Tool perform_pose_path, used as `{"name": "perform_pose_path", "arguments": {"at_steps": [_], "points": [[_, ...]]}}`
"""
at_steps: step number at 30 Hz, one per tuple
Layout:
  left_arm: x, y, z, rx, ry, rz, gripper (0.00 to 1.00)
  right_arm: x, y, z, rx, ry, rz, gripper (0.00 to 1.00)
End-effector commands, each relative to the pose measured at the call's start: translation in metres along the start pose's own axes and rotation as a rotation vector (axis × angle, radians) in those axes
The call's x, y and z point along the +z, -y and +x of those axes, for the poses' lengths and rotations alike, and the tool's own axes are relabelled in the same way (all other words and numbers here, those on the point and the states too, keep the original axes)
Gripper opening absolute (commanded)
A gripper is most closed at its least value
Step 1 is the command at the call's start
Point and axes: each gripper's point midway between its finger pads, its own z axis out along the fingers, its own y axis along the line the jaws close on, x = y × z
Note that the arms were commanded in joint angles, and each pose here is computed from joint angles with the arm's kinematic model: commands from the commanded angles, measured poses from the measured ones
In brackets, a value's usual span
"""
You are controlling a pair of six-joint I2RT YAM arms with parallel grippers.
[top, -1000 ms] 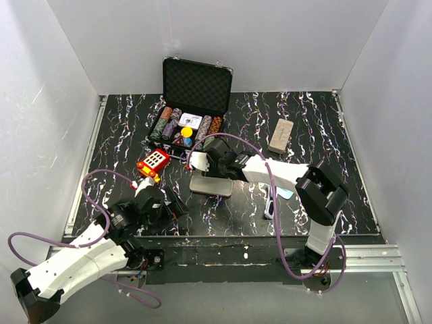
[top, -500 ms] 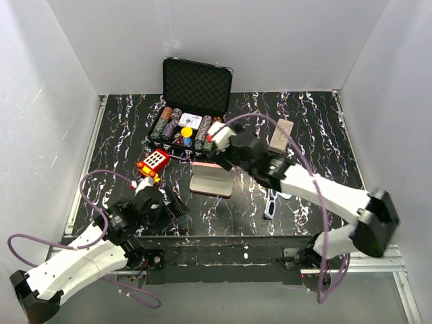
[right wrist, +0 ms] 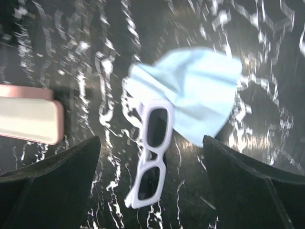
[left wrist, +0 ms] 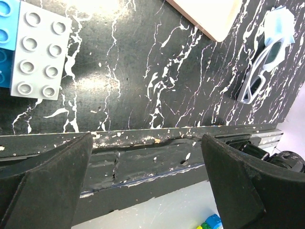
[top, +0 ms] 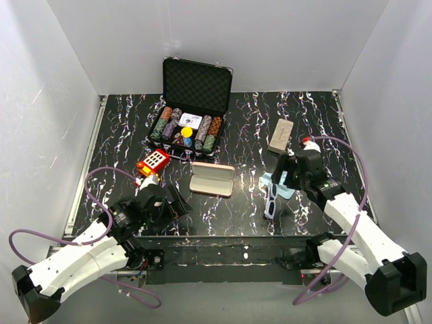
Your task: Organize the sunglasses
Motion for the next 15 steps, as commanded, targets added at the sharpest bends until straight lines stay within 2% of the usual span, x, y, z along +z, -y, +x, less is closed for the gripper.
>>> {"name": "perform_pose_path", "arguments": {"at_steps": [1,6,11,15], "points": [[0.002,0.011,0.000,0.010,-0.004,0.045,0.98,0.009,0.016,0.033,0.245,-0.137,-0.005,0.94],[0.004,0.010,0.001,0.004,-0.010,0.043,0.98,0.027,0.033,0.051,0.344,-0.236,0.028,0.88],[0.004,0.009,0.002,-0.004,-0.013,0.045,0.98,0.039,0.044,0.065,0.368,-0.294,0.070,0.75],[0.007,0.008,0.004,-0.011,-0.019,0.047,0.98,0.038,0.053,0.073,0.376,-0.303,0.116,0.72]]}}
